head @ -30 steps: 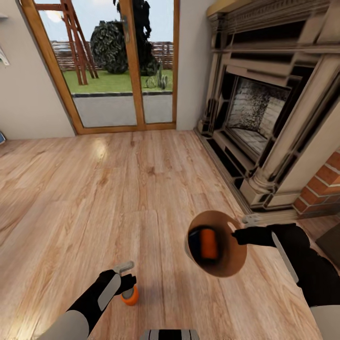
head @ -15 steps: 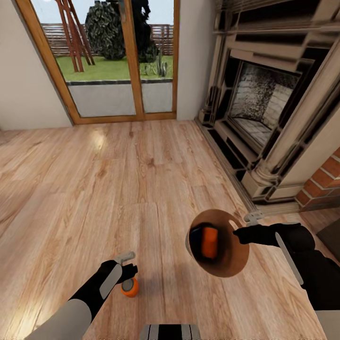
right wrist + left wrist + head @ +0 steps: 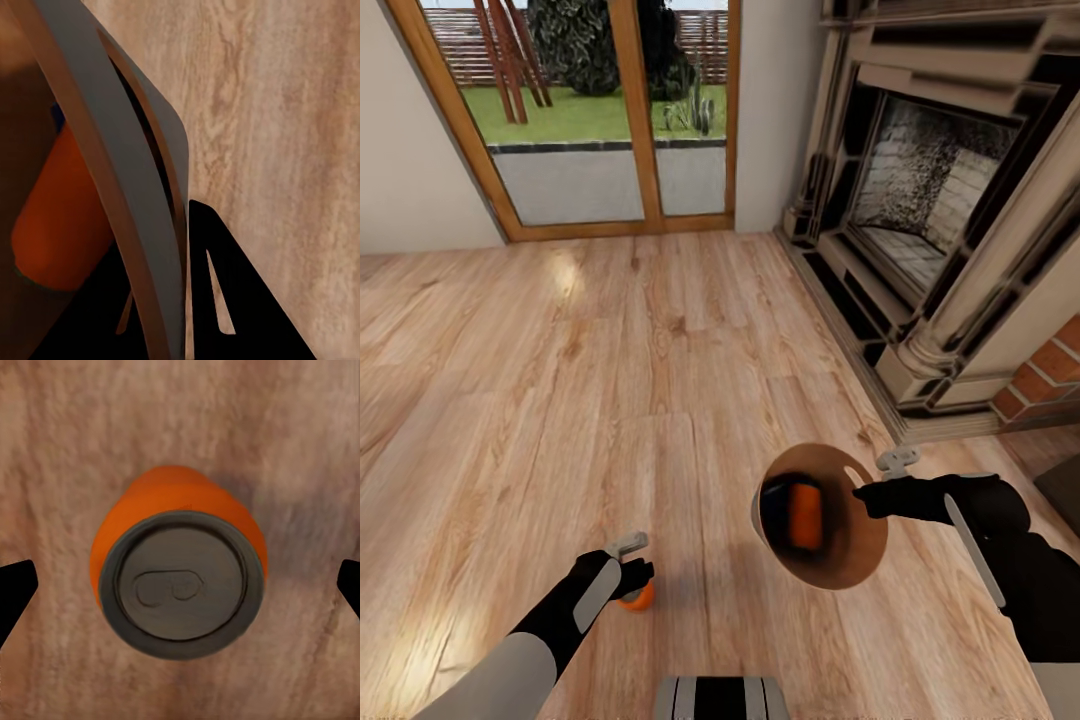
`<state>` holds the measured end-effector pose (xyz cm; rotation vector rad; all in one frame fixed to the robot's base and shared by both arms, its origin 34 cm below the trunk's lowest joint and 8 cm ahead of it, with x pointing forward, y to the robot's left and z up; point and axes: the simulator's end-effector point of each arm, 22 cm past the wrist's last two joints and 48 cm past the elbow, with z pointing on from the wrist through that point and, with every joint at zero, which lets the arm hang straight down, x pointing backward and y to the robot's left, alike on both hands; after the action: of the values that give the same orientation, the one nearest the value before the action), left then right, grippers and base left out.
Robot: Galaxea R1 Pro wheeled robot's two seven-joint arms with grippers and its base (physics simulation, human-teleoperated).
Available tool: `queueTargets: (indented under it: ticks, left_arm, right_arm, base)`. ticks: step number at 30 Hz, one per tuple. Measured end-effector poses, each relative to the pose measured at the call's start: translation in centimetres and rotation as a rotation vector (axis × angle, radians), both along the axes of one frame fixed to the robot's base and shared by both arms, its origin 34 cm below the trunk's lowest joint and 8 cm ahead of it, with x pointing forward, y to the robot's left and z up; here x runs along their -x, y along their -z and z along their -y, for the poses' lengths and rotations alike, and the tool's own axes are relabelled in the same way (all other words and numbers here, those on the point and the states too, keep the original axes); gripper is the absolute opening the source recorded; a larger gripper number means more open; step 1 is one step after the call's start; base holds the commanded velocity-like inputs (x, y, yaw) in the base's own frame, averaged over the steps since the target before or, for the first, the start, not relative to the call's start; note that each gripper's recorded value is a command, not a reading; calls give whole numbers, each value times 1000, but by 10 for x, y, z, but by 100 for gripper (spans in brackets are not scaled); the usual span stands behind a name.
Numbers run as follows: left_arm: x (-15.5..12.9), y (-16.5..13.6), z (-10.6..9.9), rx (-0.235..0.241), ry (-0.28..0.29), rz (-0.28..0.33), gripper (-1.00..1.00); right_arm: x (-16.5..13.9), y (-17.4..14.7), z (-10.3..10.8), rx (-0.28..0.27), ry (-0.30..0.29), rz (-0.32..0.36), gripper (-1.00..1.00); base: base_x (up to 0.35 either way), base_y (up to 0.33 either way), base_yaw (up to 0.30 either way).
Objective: Put the three can of soda from the living room inside the tash can in the kitchen.
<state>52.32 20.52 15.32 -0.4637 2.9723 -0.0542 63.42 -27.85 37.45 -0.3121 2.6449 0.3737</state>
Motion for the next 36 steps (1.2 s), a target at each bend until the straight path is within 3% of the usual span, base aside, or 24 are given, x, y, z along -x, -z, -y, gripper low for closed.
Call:
queueTargets:
  ticks: [12, 30, 36]
  left_arm:
    - [18, 22, 0, -1, 1, -51, 100]
    - [9, 20, 0, -5, -8, -19, 100]
    - [15, 30, 8, 9, -12, -36, 100]
  right_arm:
    - [6, 26, -2, -4, -2, -42, -100]
    - [7, 26, -1, -4, -2, -43, -100]
    - [12, 41, -1, -1, -3, -70, -100]
  base:
    - [0, 0, 0]
    - [0, 0, 0]
    - [0, 0, 0]
